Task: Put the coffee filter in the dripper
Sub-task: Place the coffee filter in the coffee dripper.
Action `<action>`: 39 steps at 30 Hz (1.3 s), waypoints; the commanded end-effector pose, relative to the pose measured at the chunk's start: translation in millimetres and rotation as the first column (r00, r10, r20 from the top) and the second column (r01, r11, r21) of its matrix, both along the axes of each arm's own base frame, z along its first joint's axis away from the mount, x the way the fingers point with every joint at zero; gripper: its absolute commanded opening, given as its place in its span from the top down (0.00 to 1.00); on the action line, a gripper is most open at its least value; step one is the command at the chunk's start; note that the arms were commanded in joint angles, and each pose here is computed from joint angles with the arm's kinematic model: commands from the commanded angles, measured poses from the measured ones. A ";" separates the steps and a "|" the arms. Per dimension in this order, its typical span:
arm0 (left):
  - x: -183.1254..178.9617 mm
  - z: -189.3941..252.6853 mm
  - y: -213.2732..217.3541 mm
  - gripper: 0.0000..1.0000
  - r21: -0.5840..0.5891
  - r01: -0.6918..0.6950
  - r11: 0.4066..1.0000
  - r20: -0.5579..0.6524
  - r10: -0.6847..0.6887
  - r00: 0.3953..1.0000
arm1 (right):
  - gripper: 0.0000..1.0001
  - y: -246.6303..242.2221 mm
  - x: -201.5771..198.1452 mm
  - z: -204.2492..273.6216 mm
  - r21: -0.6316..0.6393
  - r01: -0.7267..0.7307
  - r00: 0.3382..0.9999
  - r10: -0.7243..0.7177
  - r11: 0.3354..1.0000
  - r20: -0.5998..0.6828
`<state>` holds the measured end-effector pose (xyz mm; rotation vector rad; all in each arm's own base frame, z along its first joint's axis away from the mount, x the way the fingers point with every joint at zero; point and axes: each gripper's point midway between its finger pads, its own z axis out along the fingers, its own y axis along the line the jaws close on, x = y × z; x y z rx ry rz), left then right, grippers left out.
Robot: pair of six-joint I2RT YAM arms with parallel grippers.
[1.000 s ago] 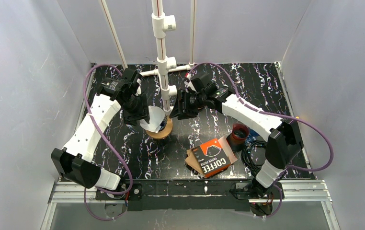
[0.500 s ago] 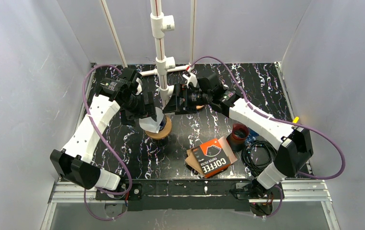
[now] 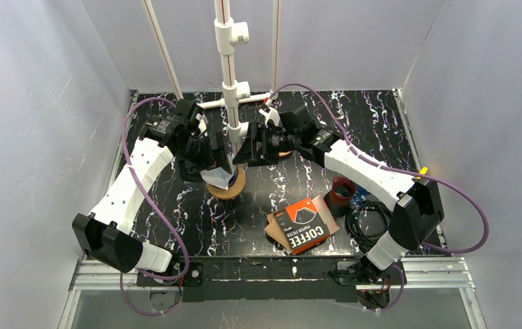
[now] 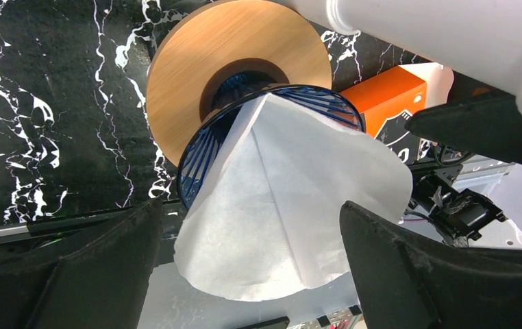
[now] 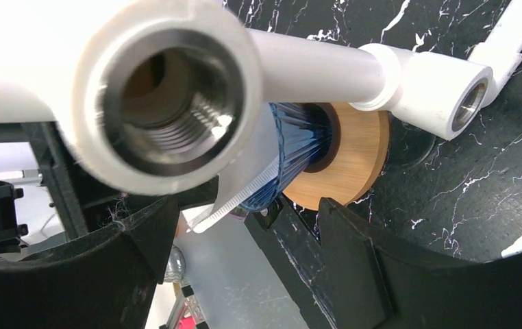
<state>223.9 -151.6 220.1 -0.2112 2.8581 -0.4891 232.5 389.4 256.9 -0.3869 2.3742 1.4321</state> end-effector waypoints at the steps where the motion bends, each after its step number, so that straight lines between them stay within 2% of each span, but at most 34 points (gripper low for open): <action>1: -6.8 2.8 -3.1 0.02 -0.037 0.029 0.999 -0.003 -0.029 1.000 | 0.18 4.5 -2.3 -4.2 0.013 -0.022 1.000 0.023 1.000 -0.014; 6: -8.1 3.8 0.2 0.02 -0.024 0.024 0.999 0.001 -0.024 1.000 | 0.22 5.7 -1.5 -7.2 0.010 -0.021 0.999 0.021 1.000 -0.024; 18: -20.9 6.5 43.4 0.03 0.173 -0.020 0.985 0.019 0.016 1.000 | 0.27 6.2 -2.0 -19.6 -0.019 -0.024 0.998 0.023 1.000 -0.062; 23: -18.4 9.3 31.0 0.02 0.108 0.010 0.994 0.027 -0.013 1.000 | 0.25 6.8 -2.5 -16.1 -0.010 -0.030 0.998 0.029 0.999 -0.056; 26: -13.3 12.0 13.6 0.02 0.019 0.028 0.999 0.038 -0.028 0.999 | 0.20 7.3 -2.7 -7.5 0.012 -0.035 0.999 0.036 0.999 -0.032; 32: -8.7 4.0 -1.6 0.02 -0.053 0.000 0.999 0.004 0.000 1.000 | 0.12 2.1 -3.4 7.2 0.042 -0.013 1.000 0.013 0.999 0.017; 39: -8.6 -8.4 -11.6 0.02 -0.094 -0.025 0.995 -0.053 0.020 0.998 | 0.13 2.8 -4.5 -1.1 0.031 -0.015 1.000 0.015 0.999 -0.011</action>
